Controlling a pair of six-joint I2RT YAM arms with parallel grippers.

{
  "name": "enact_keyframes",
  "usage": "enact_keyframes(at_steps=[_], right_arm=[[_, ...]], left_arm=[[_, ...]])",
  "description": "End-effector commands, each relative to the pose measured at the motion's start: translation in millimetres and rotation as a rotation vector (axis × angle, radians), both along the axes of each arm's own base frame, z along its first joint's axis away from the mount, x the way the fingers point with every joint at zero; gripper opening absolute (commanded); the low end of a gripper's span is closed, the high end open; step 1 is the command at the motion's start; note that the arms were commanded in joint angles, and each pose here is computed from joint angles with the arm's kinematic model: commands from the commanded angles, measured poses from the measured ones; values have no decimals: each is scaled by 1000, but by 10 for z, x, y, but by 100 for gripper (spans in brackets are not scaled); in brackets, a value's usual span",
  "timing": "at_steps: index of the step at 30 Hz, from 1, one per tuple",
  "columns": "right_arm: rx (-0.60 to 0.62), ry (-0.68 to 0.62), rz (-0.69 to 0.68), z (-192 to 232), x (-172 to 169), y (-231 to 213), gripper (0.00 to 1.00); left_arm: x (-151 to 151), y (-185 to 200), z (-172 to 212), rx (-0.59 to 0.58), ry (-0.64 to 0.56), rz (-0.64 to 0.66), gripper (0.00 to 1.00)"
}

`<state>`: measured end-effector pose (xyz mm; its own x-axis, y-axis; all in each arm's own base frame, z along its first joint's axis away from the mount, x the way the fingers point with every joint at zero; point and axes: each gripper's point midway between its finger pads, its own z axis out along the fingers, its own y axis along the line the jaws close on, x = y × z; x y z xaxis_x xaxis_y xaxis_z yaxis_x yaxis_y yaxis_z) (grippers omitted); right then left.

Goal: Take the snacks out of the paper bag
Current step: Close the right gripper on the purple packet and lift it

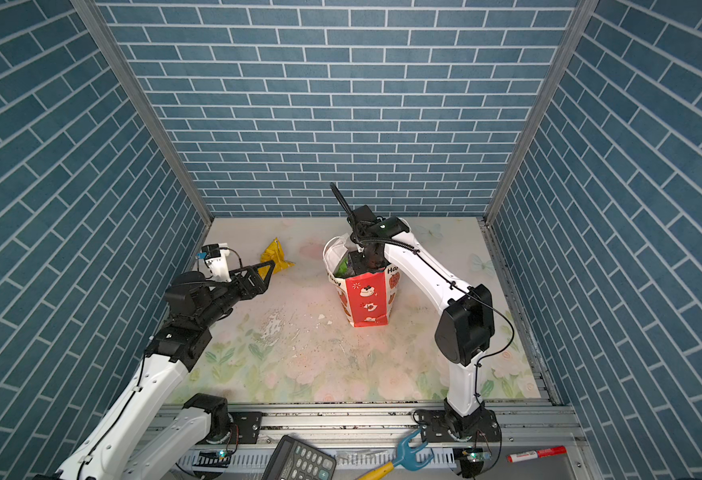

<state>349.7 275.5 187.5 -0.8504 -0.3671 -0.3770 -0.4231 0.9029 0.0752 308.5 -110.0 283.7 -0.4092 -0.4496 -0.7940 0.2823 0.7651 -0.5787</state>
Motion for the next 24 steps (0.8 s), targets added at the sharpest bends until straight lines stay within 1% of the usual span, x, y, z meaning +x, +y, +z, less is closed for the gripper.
enact_keyframes(at_steps=[1, 9, 13, 24], right_arm=[[8, -26, -10, 56, -56, -35, 1], [118, -150, -34, 531, -32, -33, 0], [166, -188, -32, 760, -43, -15, 0], [237, -268, -15, 1195, -55, 1, 0]], left_arm=[[-21, -20, -37, -2, 6, -9, 100], [-27, -16, -33, -5, 5, -8, 100], [-29, -21, -41, -6, 8, -9, 100], [-19, -25, -67, -9, 15, -10, 100]])
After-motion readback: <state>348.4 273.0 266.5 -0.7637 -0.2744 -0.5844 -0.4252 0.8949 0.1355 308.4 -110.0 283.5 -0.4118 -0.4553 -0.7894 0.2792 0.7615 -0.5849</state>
